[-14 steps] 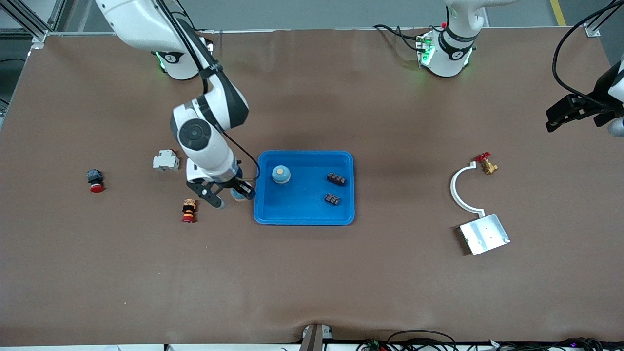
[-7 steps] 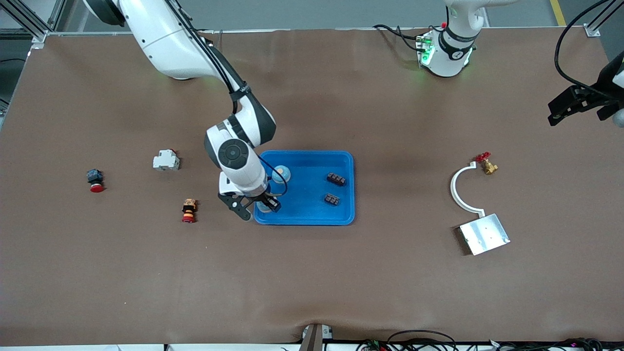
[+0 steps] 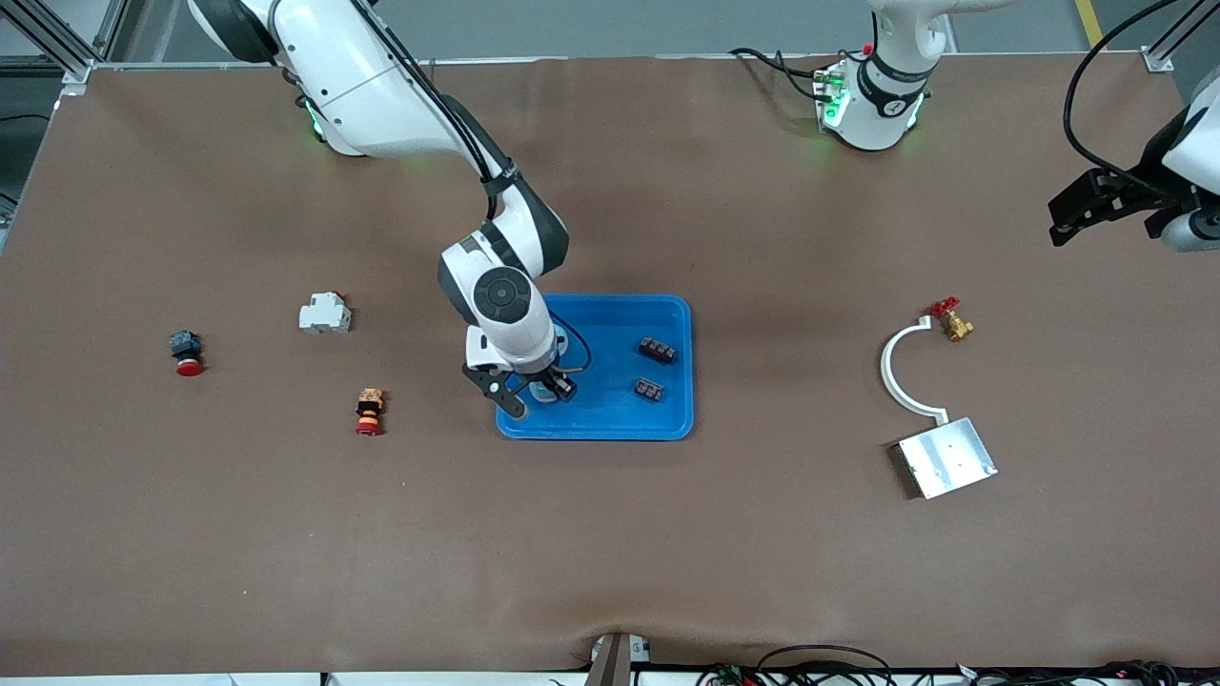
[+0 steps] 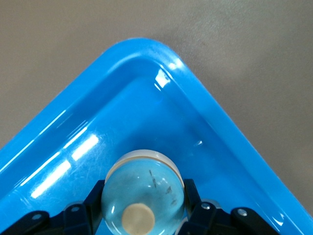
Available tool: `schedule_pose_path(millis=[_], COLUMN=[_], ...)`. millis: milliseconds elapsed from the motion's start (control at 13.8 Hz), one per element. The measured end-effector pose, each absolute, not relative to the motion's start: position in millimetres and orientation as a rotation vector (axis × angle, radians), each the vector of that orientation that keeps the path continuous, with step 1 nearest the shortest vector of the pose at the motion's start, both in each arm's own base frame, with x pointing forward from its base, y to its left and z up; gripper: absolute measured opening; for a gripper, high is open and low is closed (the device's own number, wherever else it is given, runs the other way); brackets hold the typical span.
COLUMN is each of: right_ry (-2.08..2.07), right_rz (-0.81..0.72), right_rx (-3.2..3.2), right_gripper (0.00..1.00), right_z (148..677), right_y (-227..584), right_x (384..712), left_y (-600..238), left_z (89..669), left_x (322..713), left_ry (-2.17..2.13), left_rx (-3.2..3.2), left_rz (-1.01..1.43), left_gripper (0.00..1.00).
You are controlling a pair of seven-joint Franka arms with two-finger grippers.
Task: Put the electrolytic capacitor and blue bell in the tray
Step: 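Lower the bell into the tray and open the right gripper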
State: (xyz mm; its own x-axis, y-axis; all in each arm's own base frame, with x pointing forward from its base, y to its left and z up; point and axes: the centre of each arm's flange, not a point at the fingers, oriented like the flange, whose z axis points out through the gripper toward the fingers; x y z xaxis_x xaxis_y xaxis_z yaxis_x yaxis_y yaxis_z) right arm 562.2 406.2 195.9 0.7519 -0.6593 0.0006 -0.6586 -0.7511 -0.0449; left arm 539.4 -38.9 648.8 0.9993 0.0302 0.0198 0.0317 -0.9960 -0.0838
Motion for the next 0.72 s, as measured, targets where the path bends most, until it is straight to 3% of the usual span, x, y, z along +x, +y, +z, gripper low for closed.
schedule_pose_path(millis=[724], right_ry=[1.117], right_rz=[-0.057], right_rx=[-2.896], right_gripper=[0.68], right_z=[180], right_y=[403], right_x=[574], left_y=[-40], left_z=[650], left_x=[541], left_ry=[-0.045], left_rx=[-3.058], left_rz=[-0.034], left_gripper=[1.00])
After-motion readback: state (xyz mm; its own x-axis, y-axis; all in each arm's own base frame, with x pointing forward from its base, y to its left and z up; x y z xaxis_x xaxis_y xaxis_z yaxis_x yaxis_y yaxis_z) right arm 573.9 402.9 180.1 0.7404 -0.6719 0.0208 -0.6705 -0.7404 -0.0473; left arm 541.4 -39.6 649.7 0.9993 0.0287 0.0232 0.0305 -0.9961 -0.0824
